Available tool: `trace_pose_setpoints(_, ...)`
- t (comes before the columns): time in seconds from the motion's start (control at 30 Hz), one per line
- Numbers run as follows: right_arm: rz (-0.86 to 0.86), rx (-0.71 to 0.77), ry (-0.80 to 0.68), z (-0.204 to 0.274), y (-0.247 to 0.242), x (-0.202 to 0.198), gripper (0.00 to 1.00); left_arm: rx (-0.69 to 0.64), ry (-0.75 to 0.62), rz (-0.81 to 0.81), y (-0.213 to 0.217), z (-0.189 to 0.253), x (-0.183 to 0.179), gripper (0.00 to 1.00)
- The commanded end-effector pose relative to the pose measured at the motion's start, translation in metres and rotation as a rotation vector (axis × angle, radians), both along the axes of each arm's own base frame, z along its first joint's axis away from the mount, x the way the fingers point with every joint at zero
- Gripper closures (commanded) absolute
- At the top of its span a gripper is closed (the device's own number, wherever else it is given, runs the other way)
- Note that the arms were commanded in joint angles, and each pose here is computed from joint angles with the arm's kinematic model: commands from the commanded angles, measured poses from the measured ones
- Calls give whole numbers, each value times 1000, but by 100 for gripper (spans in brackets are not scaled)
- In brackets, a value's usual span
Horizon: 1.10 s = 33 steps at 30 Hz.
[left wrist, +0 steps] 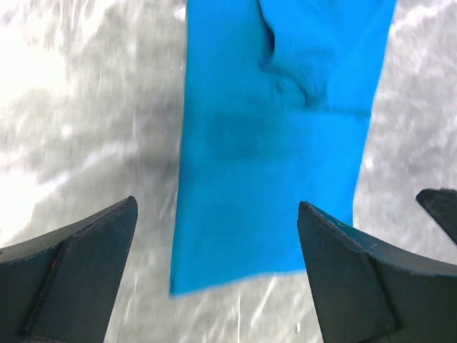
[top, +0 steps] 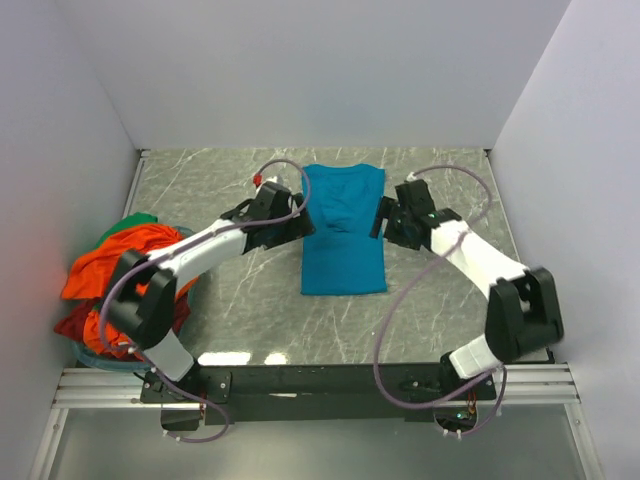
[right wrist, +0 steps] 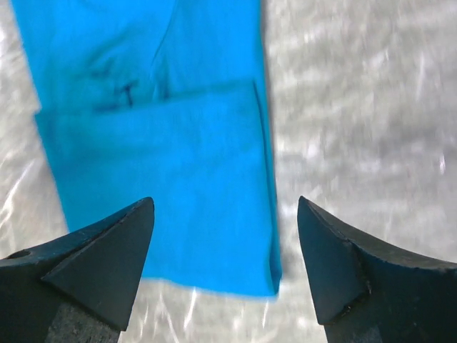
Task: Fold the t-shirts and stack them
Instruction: Fold the tshirt
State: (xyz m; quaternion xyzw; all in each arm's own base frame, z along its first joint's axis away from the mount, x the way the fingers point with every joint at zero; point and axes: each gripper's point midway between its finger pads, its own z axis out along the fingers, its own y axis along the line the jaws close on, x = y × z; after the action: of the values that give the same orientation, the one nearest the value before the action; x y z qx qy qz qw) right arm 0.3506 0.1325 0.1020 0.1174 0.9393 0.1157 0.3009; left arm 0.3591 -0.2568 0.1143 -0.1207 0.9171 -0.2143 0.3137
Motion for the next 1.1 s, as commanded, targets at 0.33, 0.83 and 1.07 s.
trace_pose_setpoints(0.33, 14, 180, 12, -18, 2, -80, 11, -114, 73, -19, 10, -23, -93, 0)
trace_pose_setpoints(0.83, -36, 216, 58, -59, 4, -94, 34, -108, 150, -78, -12, -55, -111, 8)
trace_pose_setpoints(1.07, -62, 196, 89, -77, 0, -94, 47, -99, 171, -79, -15, -60, -115, 8)
